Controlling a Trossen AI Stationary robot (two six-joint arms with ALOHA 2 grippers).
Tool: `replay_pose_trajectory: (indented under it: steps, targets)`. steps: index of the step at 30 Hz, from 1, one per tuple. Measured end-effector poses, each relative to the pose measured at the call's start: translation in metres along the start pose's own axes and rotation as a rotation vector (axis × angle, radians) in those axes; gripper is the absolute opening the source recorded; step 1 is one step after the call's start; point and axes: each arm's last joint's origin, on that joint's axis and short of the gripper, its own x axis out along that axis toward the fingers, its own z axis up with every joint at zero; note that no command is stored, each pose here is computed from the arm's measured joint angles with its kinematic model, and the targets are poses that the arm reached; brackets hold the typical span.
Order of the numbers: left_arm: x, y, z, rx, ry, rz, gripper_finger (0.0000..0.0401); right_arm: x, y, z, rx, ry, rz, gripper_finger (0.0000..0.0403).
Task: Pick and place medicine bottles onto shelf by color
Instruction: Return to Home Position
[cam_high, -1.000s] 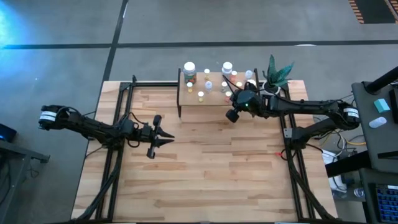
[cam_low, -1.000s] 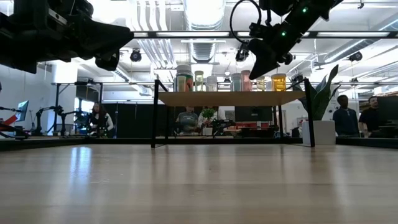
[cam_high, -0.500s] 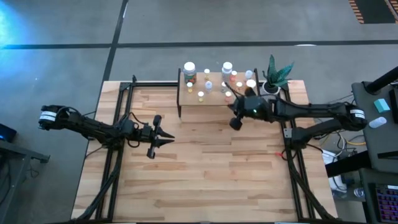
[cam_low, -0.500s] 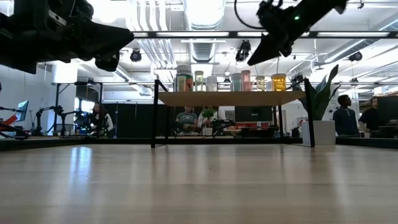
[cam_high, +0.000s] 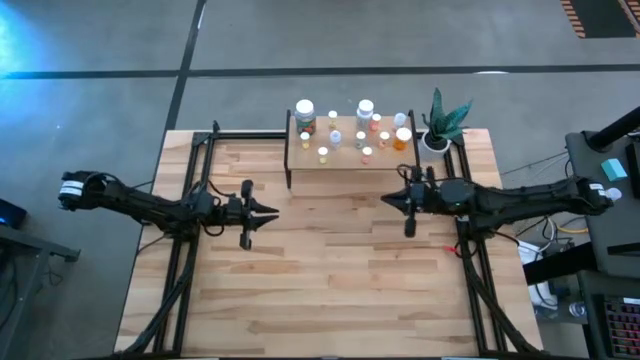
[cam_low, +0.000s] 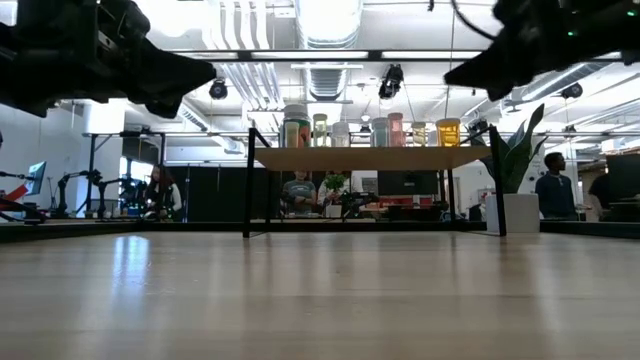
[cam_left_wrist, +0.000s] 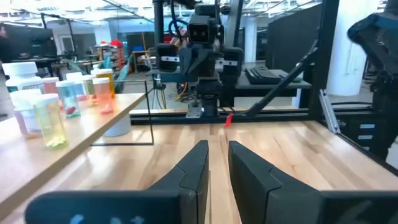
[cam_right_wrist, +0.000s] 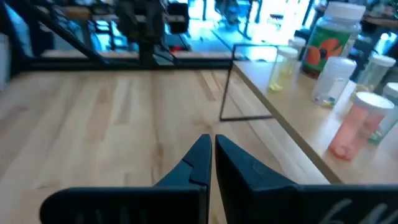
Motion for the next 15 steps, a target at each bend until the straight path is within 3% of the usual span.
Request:
replay_pose_trajectory:
  steps: [5, 11, 15]
  targets:
    - [-0.008, 0.005, 0.004, 0.001, -0.013, 0.027, 0.0044, -0.024, -0.002, -0.010, -0.019, -0.098, 0.073, 0.0012]
    - [-0.027, 0.011, -0.002, -0.026, -0.069, 0.061, 0.0044, -0.062, -0.007, -0.019, -0.041, -0.323, 0.071, 0.0012]
    - [-0.033, 0.012, 0.001, -0.027, -0.093, 0.070, 0.0044, -0.078, -0.010, -0.027, -0.055, -0.382, 0.059, 0.0012]
